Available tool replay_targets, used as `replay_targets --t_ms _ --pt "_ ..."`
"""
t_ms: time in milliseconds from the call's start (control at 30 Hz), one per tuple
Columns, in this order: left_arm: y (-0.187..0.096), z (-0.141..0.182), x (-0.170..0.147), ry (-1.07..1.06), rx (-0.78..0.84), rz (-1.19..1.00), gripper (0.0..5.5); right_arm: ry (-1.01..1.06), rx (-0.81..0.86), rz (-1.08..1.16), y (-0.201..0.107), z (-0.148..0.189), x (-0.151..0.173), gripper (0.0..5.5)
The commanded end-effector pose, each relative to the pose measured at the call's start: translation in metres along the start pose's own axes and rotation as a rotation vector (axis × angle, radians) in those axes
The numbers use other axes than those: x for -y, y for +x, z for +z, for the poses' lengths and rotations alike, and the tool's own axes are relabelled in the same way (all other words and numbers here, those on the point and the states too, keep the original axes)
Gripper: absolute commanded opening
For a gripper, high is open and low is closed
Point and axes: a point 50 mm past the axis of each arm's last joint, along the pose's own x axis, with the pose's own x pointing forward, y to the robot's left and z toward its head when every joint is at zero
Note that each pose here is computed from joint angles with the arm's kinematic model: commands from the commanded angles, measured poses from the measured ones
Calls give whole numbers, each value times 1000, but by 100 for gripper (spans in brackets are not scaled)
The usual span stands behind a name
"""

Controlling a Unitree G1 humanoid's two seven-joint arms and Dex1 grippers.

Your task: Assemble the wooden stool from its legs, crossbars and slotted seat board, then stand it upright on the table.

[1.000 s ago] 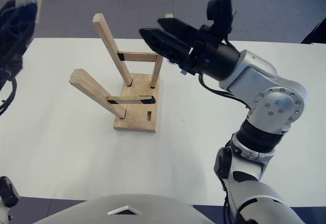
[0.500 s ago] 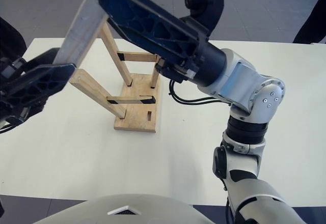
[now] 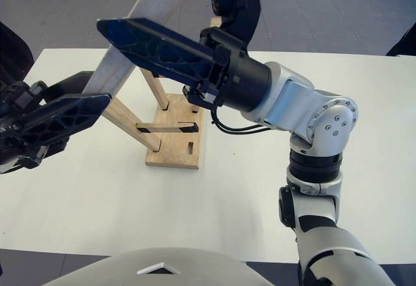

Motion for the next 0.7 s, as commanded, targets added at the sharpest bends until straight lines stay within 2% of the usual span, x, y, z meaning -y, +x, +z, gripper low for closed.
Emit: replay_targets --t_ms 33,167,467,500,700 --pt "-2 0 -1 -4 -26 -1 211 -33 -24 -9 1 2 -1 271" --pt "-4 -2 -2 -16 -30 2 211 -37 -29 -1 0 2 -2 213" --pt "-6 -6 -1 -17 -32 -8 210 -45 -66 14 -2 1 -5 210" --pt "-5 -6 -1 -7 -30 -11 247 -45 -68 15 -3 1 -5 210" --pt "-9 -7 2 27 -28 -23 345 -46 -66 3 -3 1 -3 205"
